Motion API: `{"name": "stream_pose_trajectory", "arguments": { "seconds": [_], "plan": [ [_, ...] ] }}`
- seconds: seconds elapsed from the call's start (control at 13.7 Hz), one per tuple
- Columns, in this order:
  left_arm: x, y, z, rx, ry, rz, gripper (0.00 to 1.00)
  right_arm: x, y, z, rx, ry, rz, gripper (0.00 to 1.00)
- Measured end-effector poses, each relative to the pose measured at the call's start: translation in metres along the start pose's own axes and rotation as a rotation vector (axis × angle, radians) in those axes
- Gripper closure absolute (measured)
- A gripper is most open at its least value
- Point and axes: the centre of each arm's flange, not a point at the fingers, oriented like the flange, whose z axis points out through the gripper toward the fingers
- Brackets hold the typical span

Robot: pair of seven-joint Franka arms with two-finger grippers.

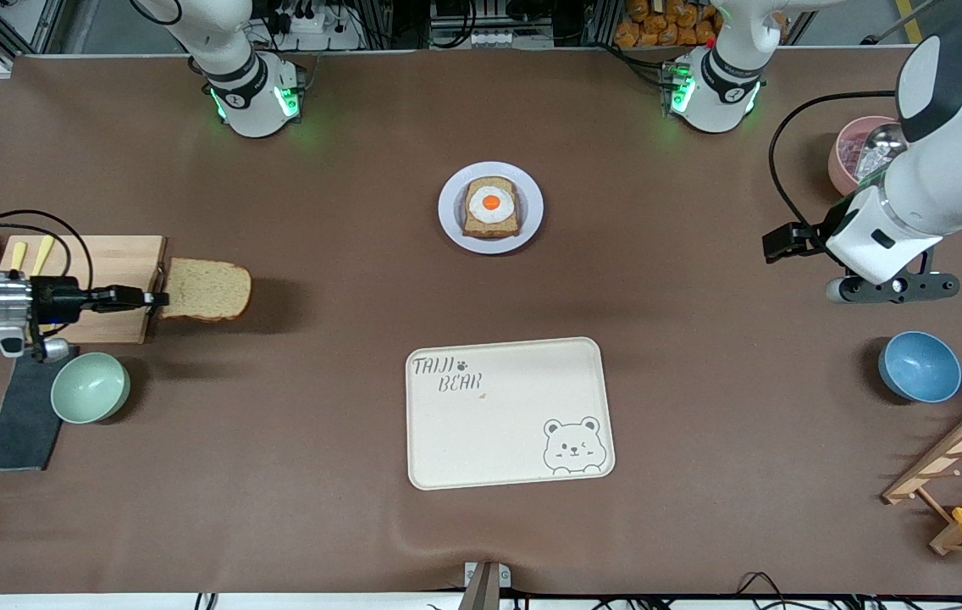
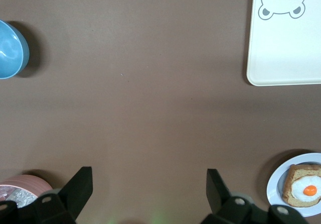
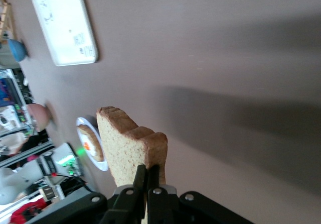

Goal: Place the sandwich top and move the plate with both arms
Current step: 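Lift the bread slice and carry it toward the white plate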

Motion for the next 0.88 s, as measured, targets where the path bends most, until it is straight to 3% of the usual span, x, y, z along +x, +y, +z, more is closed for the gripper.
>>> {"name": "stream_pose_trajectory", "arguments": {
  "seconds": [0.44,0.88],
  "plan": [
    [0.0,0.0,0.0,0.0,0.0,0.0,0.0,0.024,-0.071,0.112,0.099,-0.04,-0.027,0.96],
    [0.0,0.001,0.001,0.0,-0.001,0.001,0.0,0.017,-0.128,0.238,0.103,-0.082,-0.03,0.96]
  ]
}}
